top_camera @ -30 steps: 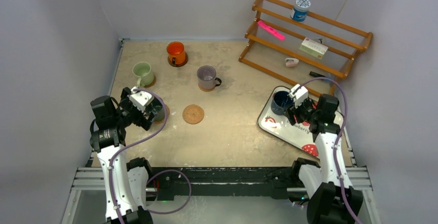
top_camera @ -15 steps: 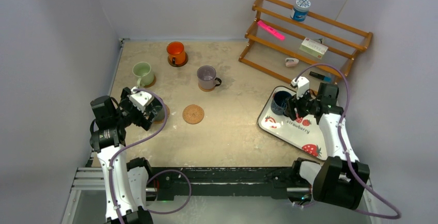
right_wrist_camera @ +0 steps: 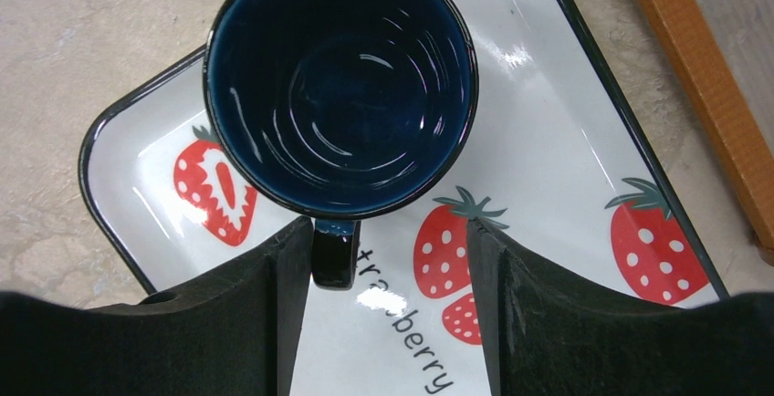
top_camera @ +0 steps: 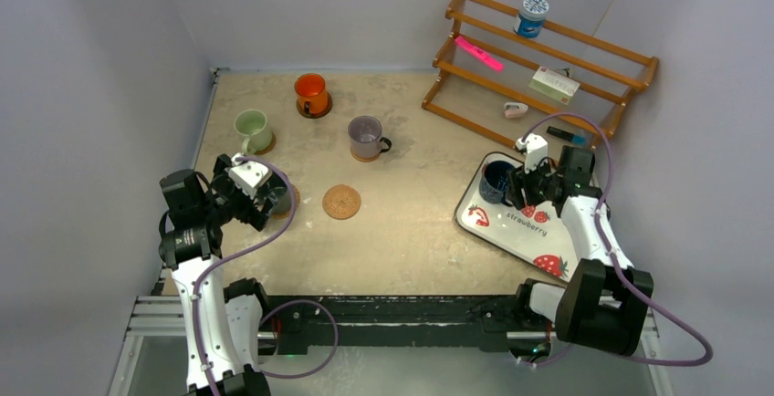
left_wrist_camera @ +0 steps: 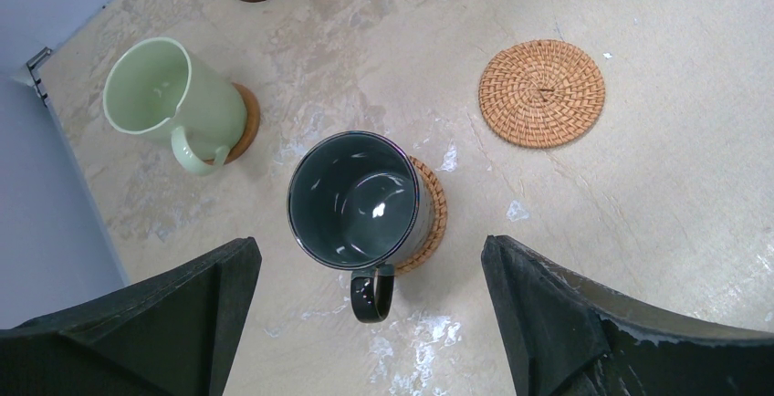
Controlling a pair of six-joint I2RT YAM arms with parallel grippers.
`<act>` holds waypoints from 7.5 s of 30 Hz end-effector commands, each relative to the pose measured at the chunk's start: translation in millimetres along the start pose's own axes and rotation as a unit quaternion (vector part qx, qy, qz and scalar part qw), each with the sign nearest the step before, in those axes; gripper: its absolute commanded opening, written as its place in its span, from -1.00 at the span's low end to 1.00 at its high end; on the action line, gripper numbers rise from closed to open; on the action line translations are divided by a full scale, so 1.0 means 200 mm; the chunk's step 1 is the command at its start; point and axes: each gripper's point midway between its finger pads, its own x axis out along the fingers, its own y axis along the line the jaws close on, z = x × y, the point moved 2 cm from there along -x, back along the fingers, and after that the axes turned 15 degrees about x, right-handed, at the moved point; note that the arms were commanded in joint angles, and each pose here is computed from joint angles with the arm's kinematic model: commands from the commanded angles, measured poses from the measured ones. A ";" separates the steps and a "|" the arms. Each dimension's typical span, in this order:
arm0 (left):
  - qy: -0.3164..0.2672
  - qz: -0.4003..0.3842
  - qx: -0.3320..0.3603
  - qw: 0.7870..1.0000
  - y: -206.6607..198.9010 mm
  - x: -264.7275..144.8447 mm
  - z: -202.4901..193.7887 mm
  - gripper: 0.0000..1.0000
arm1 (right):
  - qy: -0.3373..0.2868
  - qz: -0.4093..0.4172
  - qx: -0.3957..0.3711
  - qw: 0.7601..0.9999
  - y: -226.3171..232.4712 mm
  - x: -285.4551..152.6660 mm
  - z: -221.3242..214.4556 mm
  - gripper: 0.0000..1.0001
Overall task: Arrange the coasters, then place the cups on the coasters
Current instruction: Pick up the cup from the tray, then place the cup on the coaster.
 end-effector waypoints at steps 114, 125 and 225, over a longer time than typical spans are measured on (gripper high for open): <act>-0.037 0.066 0.036 0.996 0.03 -0.07 0.09 1.00 | -0.085 0.296 -0.272 0.912 1.74 0.39 0.51 -1.00; -0.028 0.080 0.036 0.996 0.04 -0.08 0.07 1.00 | -0.079 0.311 -0.274 0.907 1.88 0.41 0.59 -1.00; -0.031 0.074 0.040 0.996 0.03 -0.08 0.08 1.00 | 0.005 0.315 -0.297 0.901 1.93 0.65 0.25 -1.00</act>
